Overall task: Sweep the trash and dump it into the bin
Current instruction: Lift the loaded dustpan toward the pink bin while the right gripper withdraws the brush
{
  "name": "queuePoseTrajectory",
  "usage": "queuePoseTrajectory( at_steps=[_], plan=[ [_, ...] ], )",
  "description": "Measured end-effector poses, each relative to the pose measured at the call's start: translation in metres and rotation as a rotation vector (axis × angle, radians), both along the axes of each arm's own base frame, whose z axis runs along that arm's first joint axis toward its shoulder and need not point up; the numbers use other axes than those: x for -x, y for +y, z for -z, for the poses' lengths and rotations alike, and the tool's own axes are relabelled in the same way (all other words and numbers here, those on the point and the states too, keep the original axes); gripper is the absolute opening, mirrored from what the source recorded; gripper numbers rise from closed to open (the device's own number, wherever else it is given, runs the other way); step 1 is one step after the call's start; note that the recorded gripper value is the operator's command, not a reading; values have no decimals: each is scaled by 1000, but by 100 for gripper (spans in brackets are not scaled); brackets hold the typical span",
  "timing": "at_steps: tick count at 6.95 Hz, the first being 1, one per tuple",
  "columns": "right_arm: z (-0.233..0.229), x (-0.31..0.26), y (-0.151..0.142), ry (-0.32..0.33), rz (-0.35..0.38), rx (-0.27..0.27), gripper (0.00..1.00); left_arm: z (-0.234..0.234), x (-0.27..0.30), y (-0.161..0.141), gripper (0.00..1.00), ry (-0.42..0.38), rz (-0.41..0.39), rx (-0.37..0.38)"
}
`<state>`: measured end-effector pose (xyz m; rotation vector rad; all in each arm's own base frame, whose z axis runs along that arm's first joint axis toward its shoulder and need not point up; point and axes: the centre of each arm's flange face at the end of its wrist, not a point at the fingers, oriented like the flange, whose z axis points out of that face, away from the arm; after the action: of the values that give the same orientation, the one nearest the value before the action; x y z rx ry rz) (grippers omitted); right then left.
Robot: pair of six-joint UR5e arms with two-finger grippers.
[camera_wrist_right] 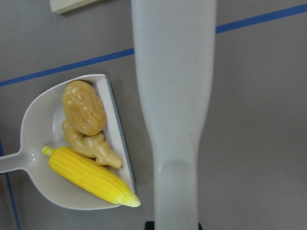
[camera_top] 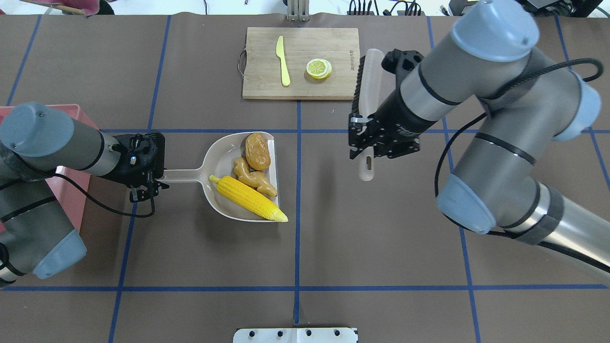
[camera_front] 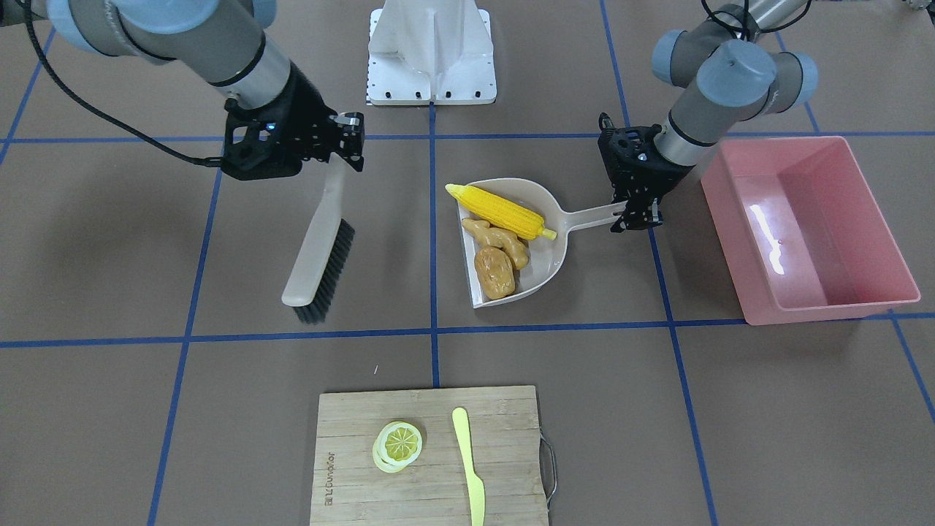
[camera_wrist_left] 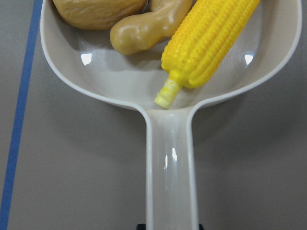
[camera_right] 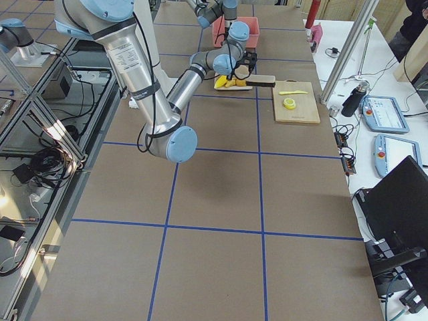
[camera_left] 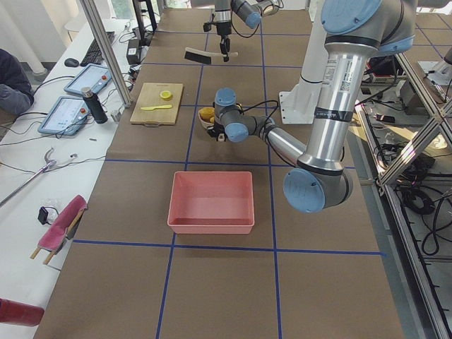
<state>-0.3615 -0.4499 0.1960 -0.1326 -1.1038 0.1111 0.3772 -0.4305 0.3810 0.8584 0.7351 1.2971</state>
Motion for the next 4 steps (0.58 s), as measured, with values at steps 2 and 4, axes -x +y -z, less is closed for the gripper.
queuePoseTrajectory(
  at_steps=[2,4],
  plan=[
    [-50,-59,4,100,20,-46,0,1,38,16,0,76,54,5],
    [-129,-105,17,198,79,-75,0,-22,120,31,0,139,118,49]
  ],
)
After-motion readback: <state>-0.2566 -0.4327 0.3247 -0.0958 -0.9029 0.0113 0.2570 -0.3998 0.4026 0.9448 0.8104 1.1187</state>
